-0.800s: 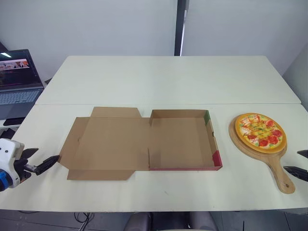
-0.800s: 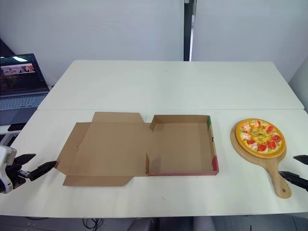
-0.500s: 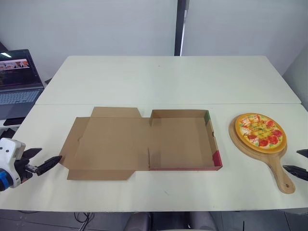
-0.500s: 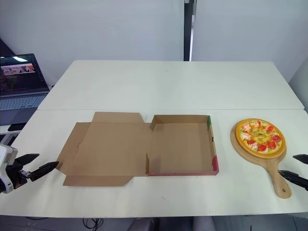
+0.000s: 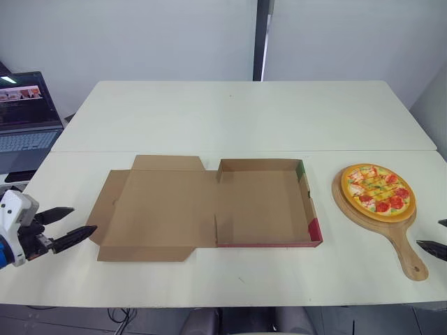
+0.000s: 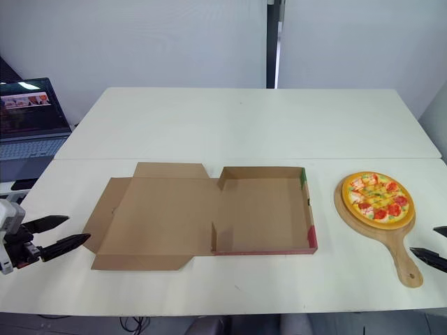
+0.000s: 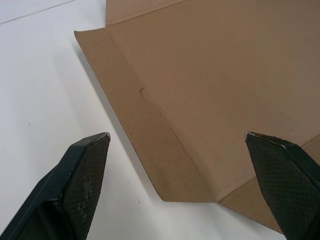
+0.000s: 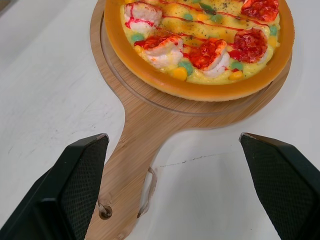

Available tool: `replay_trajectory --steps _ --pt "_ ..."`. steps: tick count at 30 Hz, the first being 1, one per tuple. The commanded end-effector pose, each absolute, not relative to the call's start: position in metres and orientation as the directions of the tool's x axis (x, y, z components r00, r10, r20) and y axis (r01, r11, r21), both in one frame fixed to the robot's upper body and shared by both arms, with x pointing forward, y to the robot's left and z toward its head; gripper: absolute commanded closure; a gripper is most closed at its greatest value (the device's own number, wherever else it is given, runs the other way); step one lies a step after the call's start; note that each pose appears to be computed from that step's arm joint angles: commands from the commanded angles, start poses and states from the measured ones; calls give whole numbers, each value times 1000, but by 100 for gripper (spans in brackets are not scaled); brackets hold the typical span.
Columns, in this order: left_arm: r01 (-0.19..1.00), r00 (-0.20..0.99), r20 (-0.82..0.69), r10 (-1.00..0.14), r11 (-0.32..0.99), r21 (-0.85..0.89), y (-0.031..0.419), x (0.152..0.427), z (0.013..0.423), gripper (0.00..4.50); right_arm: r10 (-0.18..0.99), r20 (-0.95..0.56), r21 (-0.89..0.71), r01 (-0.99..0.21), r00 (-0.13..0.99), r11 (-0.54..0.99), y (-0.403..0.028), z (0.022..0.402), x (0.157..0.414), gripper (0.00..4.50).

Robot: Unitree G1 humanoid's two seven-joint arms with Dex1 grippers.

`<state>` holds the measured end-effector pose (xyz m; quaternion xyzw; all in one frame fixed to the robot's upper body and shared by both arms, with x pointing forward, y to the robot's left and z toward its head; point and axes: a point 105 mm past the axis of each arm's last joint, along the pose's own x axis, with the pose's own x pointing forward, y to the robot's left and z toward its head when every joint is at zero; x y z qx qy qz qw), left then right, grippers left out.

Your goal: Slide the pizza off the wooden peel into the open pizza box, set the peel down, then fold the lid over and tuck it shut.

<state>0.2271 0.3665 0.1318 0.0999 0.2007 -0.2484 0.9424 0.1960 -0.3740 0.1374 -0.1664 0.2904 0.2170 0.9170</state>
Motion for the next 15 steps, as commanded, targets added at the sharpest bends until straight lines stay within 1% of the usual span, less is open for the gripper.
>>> replay_trajectory --steps 1,3,6,9,13,15 --pt "541 785 -426 -450 832 118 363 229 143 2 287 -588 -224 -493 756 840 -377 148 198 0" --pt "558 769 -431 -472 825 94 359 228 143 2 285 -588 -233 -495 757 837 -377 148 198 0" --pt "613 734 -428 -527 785 83 343 230 145 2 289 -579 -242 -499 763 832 -375 149 200 0" --pt "683 689 -407 -600 726 85 317 237 151 2 294 -560 -253 -497 775 830 -373 153 202 0" --pt "806 577 -347 -739 584 97 261 249 164 2 315 -520 -244 -492 794 836 -364 161 202 0" --pt "870 488 -321 -811 481 108 227 251 172 2 328 -499 -239 -491 802 838 -355 164 200 0"
